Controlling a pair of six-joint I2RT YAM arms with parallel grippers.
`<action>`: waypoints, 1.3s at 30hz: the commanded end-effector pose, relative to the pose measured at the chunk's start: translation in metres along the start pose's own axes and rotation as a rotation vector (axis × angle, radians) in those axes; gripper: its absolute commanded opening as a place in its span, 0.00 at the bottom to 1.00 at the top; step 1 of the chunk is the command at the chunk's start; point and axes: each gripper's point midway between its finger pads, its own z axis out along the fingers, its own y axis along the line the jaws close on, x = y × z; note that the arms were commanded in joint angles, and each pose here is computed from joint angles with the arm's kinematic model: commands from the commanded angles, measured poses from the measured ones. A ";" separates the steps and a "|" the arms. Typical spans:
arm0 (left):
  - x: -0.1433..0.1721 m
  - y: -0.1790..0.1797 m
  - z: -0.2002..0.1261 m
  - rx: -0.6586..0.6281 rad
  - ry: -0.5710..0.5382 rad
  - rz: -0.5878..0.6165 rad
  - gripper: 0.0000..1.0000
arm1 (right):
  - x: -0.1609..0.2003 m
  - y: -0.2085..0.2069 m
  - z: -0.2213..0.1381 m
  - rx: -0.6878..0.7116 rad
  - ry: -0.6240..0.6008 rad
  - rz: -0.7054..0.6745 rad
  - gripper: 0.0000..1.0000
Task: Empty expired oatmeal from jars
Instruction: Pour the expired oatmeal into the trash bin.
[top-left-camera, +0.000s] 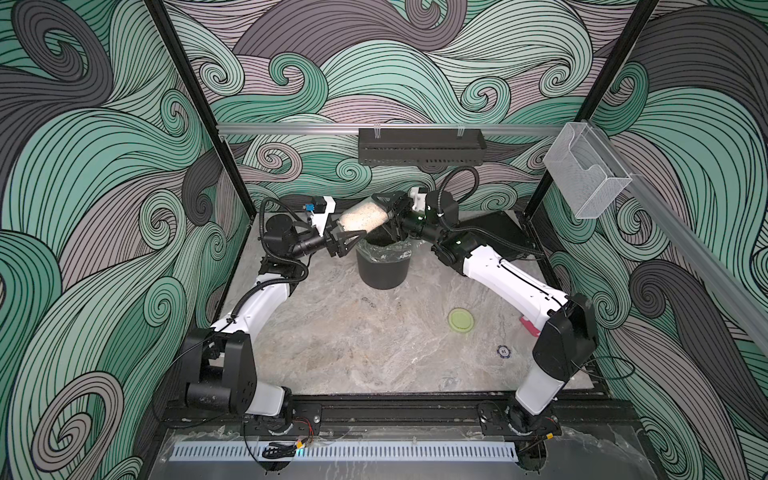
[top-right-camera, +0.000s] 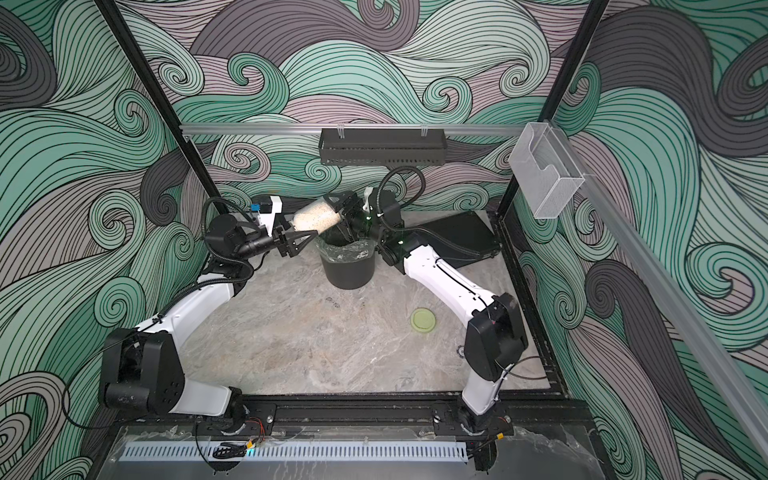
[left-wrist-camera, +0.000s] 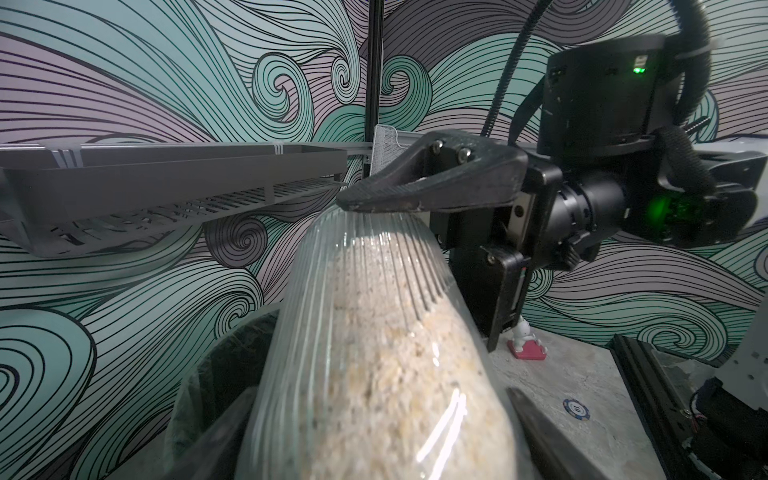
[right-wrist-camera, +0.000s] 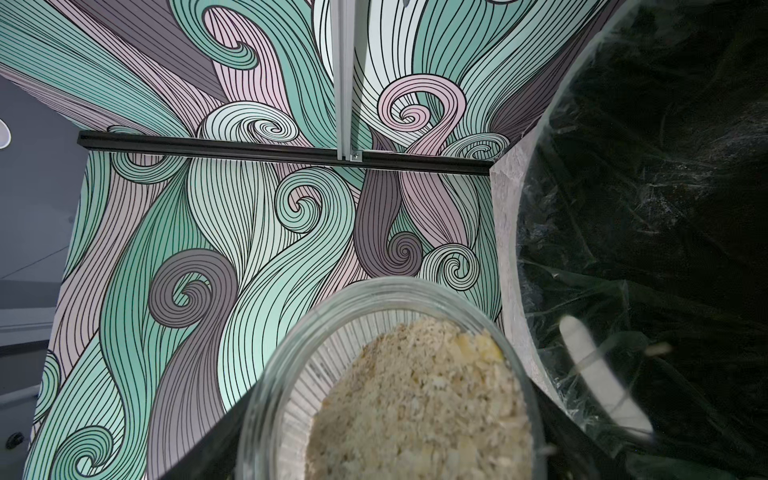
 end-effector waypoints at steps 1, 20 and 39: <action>-0.068 0.020 -0.012 -0.151 -0.138 0.152 0.02 | -0.003 0.020 -0.017 -0.037 -0.015 -0.015 0.78; -0.066 0.037 -0.018 -0.279 -0.136 0.194 0.01 | -0.008 0.015 -0.025 0.004 -0.068 -0.002 0.89; -0.072 0.014 0.004 -0.120 -0.034 0.106 0.00 | -0.008 0.030 -0.080 0.273 0.069 -1.282 0.92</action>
